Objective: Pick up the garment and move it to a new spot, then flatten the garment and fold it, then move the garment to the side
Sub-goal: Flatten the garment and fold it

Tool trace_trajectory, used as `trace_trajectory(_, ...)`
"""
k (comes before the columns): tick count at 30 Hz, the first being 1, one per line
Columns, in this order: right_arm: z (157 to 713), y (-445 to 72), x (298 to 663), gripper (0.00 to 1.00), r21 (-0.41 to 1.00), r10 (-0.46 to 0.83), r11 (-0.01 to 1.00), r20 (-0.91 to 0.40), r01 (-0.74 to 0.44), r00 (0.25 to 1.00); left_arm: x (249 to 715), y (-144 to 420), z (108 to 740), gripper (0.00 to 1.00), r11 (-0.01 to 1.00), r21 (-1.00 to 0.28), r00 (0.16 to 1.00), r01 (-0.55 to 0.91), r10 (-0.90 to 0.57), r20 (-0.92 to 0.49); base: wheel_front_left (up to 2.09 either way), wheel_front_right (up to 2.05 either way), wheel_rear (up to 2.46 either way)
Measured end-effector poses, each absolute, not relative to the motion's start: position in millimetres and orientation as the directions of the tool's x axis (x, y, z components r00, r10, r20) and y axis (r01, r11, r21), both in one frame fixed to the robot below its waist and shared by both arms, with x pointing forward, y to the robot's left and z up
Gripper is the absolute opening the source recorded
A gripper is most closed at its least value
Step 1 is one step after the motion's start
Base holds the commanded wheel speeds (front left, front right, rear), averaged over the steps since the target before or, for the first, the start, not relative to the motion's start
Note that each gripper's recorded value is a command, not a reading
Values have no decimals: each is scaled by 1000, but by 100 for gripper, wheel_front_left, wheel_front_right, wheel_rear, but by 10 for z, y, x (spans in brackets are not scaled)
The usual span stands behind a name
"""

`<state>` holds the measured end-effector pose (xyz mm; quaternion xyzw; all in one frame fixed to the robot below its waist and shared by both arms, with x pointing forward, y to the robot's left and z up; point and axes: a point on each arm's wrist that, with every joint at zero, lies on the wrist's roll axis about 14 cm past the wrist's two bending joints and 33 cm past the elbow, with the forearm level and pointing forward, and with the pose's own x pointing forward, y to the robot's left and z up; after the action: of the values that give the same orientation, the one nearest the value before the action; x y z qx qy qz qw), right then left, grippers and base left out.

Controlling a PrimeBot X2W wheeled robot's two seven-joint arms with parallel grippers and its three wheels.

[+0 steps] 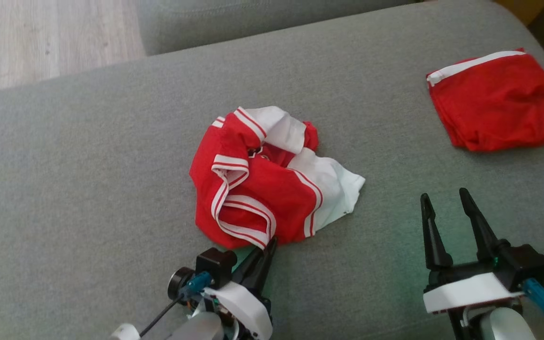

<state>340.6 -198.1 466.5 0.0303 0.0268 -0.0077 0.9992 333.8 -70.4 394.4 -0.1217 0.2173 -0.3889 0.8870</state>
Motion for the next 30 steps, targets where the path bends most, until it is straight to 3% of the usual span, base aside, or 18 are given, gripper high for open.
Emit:
trace_trajectory(10,4824,-2054,3275,100,65,-44,997,-4,44,999,3553,-1183,4838,0,524,-325,541,788,-840,-41,0,0,0)
trace_trajectory(17,4916,-2122,3156,100,99,-77,992,29,74,997,3978,-1589,6168,0,431,-92,441,898,-871,216,0,0,0)
trace_trajectory(23,4979,-2120,3123,100,107,-78,992,53,72,996,4146,-1569,7444,0,452,74,380,889,-818,432,0,0,0)
trace_trajectory(26,4990,-2090,3146,100,110,-66,992,57,59,996,4212,-1414,7786,0,479,59,390,876,-775,497,0,0,0)
trace_trajectory(30,4938,-2018,3160,100,113,-41,993,43,36,998,4440,-1047,7459,0,547,-67,514,835,-729,452,0,0,0)
